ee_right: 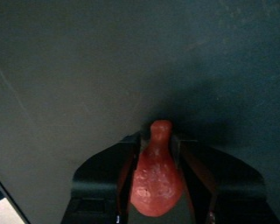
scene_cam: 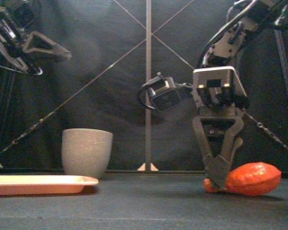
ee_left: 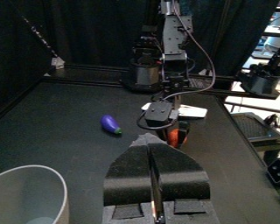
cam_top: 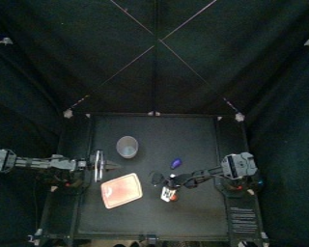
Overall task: Pick the drumstick then place it on the pink plate
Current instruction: Place drumstick on the pink plate
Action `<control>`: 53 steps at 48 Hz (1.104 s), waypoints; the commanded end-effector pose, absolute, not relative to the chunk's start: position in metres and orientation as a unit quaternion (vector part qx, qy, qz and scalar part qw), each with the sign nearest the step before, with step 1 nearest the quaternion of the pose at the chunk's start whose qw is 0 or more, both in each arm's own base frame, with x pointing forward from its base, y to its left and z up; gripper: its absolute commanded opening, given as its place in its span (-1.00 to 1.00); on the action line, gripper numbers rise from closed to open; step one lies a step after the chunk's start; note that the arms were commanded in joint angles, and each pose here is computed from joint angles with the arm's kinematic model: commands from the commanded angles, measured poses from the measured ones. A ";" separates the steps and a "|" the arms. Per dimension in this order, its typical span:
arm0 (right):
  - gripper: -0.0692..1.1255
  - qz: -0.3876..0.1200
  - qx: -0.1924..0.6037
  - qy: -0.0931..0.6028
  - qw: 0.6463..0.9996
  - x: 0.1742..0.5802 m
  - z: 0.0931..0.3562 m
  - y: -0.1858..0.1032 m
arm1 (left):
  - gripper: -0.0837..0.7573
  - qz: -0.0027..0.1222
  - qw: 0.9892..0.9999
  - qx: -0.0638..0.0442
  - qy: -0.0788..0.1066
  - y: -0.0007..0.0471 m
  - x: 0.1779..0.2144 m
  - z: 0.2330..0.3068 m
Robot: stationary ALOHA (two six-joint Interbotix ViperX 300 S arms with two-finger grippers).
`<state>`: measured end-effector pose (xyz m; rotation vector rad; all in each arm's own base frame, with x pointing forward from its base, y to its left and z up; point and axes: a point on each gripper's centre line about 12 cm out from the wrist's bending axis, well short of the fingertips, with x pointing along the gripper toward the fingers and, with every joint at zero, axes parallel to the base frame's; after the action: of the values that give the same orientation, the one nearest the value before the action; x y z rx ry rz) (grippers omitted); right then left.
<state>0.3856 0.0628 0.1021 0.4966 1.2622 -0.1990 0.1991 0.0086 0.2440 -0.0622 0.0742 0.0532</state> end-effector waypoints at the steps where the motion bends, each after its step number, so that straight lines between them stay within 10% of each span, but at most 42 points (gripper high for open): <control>1: 0.33 -0.085 0.231 0.570 0.784 0.393 0.112 0.065 | -0.71 0.028 0.999 -0.032 0.030 0.0091 0.2008 0.2478; 22: -0.10 -0.080 0.229 0.568 0.787 0.402 0.120 0.068 | -0.71 0.028 0.999 -0.033 0.033 0.0091 0.2001 0.2454; 53: -0.10 -0.054 0.170 0.470 0.864 0.498 0.179 0.063 | -0.71 0.030 0.999 -0.032 0.028 0.0098 0.1999 0.2462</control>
<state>0.4804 0.0642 0.1493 0.3450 1.0673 -0.1292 0.1981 0.0090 0.2418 -0.0634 0.0710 0.0559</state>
